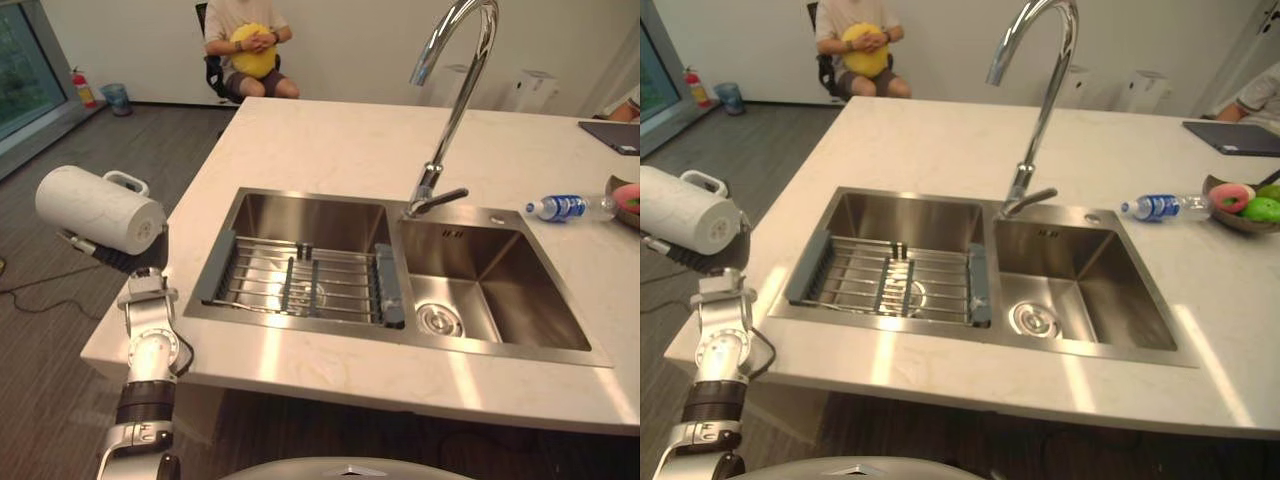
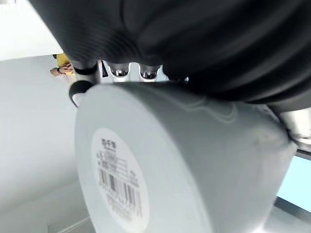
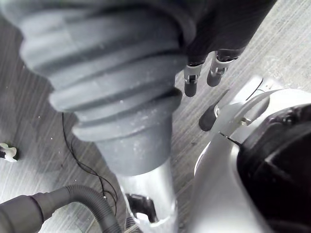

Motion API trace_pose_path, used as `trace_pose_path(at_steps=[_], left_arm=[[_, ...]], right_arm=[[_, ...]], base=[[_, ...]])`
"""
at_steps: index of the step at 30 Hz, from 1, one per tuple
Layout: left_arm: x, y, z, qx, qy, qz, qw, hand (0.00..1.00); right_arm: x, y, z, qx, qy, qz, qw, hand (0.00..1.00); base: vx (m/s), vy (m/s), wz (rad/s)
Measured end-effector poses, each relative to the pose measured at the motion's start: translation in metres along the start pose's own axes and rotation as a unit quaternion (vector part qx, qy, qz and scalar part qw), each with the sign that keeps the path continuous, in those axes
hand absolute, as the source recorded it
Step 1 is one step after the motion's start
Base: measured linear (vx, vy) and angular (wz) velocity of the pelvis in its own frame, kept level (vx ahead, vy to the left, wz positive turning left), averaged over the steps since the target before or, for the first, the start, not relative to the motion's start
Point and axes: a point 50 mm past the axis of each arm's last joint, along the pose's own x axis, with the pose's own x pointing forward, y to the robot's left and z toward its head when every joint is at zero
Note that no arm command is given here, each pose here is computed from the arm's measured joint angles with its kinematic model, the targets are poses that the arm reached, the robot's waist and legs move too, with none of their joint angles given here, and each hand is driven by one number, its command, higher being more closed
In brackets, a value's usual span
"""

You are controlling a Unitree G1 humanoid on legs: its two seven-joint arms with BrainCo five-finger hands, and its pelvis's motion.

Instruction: Walk over to the sink, pick up the cup, carry it to the dishwasher, place the cup inside the dishwasher, then close the dishwasher door

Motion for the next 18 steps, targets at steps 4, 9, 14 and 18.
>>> trace_pose_path(at_steps=[4, 9, 14, 18], left_arm=[[-0.0017, 0.0027, -0.0015, -0.006, -0.002, 0.008, 1.0, 1.0], [-0.0042, 0.0065, -0.0054, -0.004, 0.0, 0.017, 1.0, 1.0], [-0.0043, 0.0069, -0.0052, 0.004, -0.001, 0.024, 1.0, 1.0], [-0.0043, 0.0076, -0.0049, 0.004, -0.003, 0.03, 1.0, 1.0]], right_arm=[[0.0001, 0.0, 0.0004, 0.0, -0.001, -0.007, 1.0, 0.0], [0.0005, 0.0006, 0.0013, 0.0, -0.002, -0.01, 1.0, 0.0], [0.0005, 0.0006, 0.0014, 0.0, -0.002, -0.011, 1.0, 0.0], [0.0005, 0.0007, 0.0015, 0.0, -0.003, -0.011, 1.0, 0.0]], base=[[-0.01, 0.001, -0.03], [-0.02, 0.002, -0.04], [0.0, 0.0, 0.0], [0.0, 0.0, 0.0]])
